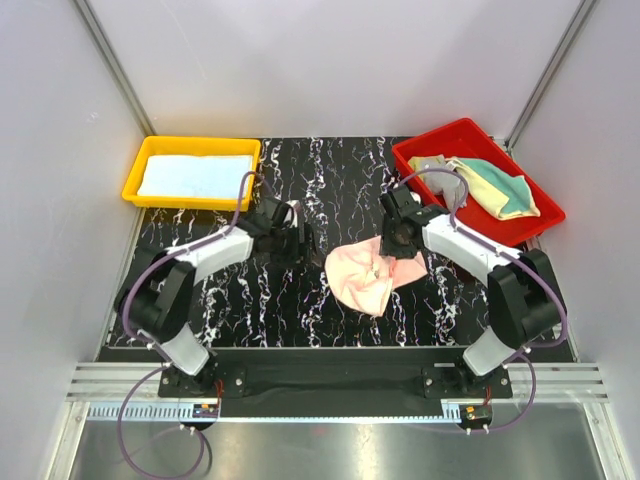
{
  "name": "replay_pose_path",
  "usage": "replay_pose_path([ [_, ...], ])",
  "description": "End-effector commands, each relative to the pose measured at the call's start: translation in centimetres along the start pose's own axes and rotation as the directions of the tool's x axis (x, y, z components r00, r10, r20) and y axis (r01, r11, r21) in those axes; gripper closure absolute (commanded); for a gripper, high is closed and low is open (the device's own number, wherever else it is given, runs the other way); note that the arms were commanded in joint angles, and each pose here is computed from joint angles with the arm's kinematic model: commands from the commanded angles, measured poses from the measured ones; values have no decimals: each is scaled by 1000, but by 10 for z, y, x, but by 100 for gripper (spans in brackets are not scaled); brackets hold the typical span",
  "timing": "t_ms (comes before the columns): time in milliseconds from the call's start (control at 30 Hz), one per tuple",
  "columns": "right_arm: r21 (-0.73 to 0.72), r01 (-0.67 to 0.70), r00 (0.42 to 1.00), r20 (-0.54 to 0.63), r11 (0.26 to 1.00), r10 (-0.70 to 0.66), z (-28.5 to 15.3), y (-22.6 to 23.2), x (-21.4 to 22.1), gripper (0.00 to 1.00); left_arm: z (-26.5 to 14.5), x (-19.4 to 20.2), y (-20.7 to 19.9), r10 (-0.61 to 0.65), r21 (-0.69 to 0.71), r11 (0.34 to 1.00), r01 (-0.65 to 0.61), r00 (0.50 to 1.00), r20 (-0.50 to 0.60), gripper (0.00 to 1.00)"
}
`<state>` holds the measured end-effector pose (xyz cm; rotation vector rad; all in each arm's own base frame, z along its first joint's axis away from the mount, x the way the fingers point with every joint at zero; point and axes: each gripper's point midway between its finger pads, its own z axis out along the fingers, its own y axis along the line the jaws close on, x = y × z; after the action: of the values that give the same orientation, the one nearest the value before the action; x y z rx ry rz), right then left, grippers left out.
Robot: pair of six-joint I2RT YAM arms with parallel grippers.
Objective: Fold and stack the towels
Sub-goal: Move the towel to the center of the board, then flatten out the crumpled towel
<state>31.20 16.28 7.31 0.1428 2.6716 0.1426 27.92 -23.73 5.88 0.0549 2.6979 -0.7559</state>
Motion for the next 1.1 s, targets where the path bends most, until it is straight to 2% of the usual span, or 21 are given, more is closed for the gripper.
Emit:
replay_pose_path([
  [0,10,-42,998,47,999,42,6,-11,-11,57,17,-32,-36,50,82,995,-55,997,53,21],
  [33,-13,-93,993,68,996,93,10,-17,-24,58,30,-30,-31,44,72,996,-46,999,31,21],
  [100,-78,-146,988,34,986,149,16,-16,-35,60,38,-35,-38,41,94,995,-43,999,29,25],
  [167,-73,-173,984,19,982,175,27,-21,-43,61,52,-32,-40,29,115,993,-29,1000,1,32],
  [267,-107,-184,983,-6,977,185,33,-11,-49,61,62,-26,-40,28,134,991,-23,999,-33,48],
  [300,-125,-202,979,-24,971,201,34,-7,-45,61,63,-24,-38,32,131,991,-27,999,-37,63],
  [400,-129,-239,971,-50,962,234,37,-6,-37,59,61,-19,-33,34,114,993,-29,999,-38,83],
  [533,-202,-300,954,-61,932,294,34,7,-36,56,55,-8,-34,19,130,991,-15,999,-30,93],
  [667,-202,-331,944,-85,922,320,43,9,-28,59,55,5,-35,13,141,990,-7,999,-41,100],
  [767,-213,-345,938,-107,914,329,47,12,-27,61,54,16,-31,2,116,993,4,999,-50,100],
  [900,-302,-267,964,-61,915,260,33,28,-40,89,39,29,-32,-23,90,996,25,999,-25,100],
  [933,-338,-236,971,-35,911,238,23,34,-48,100,36,38,-26,-40,64,997,41,999,-25,100],
  [967,-379,-193,979,-9,905,205,13,44,-54,100,31,39,-22,-76,29,997,76,997,2,100],
  [1033,-450,-97,991,36,888,127,-16,56,-60,100,9,42,-29,-91,46,995,88,994,55,92],
  [1067,-469,-69,992,63,880,112,-30,60,-66,100,1,38,-30,-119,43,992,116,989,91,83],
])
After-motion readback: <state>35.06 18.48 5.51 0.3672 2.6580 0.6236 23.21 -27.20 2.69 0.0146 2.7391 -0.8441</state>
